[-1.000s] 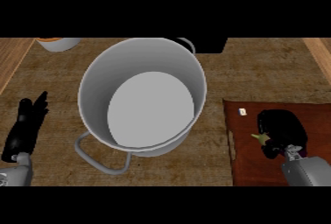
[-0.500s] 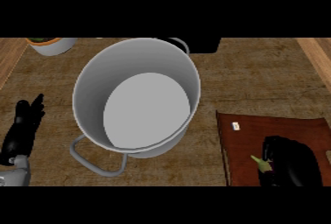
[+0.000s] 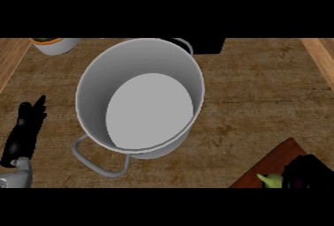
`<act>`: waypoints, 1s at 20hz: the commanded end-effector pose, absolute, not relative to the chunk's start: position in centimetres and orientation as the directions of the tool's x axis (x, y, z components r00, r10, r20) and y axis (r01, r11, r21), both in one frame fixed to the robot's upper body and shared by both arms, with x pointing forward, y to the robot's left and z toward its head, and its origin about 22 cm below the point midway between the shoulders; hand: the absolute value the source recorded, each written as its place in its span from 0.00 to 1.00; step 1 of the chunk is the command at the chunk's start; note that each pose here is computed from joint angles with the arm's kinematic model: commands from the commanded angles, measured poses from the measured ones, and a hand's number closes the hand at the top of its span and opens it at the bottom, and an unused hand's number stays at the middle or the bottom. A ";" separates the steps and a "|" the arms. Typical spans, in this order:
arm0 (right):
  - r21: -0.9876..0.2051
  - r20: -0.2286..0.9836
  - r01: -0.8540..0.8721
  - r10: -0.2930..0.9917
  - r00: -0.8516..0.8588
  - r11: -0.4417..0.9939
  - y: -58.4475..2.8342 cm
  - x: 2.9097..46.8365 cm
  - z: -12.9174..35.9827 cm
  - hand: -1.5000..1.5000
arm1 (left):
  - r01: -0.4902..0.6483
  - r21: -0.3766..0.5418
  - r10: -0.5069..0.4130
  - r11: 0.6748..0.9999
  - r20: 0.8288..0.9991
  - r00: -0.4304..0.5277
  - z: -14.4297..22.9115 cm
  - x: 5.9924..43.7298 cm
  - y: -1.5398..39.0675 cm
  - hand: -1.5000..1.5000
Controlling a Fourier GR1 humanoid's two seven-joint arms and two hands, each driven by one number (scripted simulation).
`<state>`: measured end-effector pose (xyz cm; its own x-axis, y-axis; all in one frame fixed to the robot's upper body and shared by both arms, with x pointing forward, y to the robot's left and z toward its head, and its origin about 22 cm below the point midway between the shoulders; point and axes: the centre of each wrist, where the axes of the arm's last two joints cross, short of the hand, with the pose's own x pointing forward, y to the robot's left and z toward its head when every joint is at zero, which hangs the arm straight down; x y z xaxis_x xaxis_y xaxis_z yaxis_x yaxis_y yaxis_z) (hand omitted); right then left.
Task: Pick the eggplant from the tray and place it in the pot
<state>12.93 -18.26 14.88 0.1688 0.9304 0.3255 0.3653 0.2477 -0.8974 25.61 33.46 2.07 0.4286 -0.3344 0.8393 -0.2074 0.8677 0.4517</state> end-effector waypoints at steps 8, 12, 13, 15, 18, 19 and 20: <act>-0.762 0.377 0.549 0.925 -0.055 0.343 -12.8 10.7 22.1 1.00 | -0.179 0.470 -0.370 0.865 0.836 0.406 2.3 25.4 33.7 0.50; -0.808 0.365 0.482 0.930 -0.041 0.339 -10.3 12.4 23.6 1.00 | -0.178 0.443 -0.343 0.879 0.846 0.409 3.2 27.0 33.2 0.50; -0.811 0.380 0.470 0.924 -0.029 0.348 -9.8 13.3 23.8 1.00 | -0.164 0.443 -0.351 0.881 0.846 0.401 2.5 26.3 31.6 0.50; -0.825 0.384 0.436 0.923 -0.034 0.359 -8.4 15.3 23.7 1.00 | -0.163 0.444 -0.354 0.881 0.848 0.394 2.7 27.5 32.4 0.50; -0.823 0.421 0.418 0.907 -0.006 0.384 -7.1 17.2 24.5 1.00 | -0.161 0.456 -0.363 0.875 0.839 0.405 2.5 26.2 32.7 0.50; -0.840 0.410 0.394 0.912 0.014 0.372 -6.3 17.7 24.2 1.00 | -0.150 0.448 -0.359 0.881 0.841 0.405 3.4 26.8 32.0 0.50; -0.834 0.427 0.388 0.904 0.003 0.393 -6.2 18.8 25.2 1.00 | -0.154 0.445 -0.356 0.882 0.844 0.401 2.5 26.9 32.5 0.50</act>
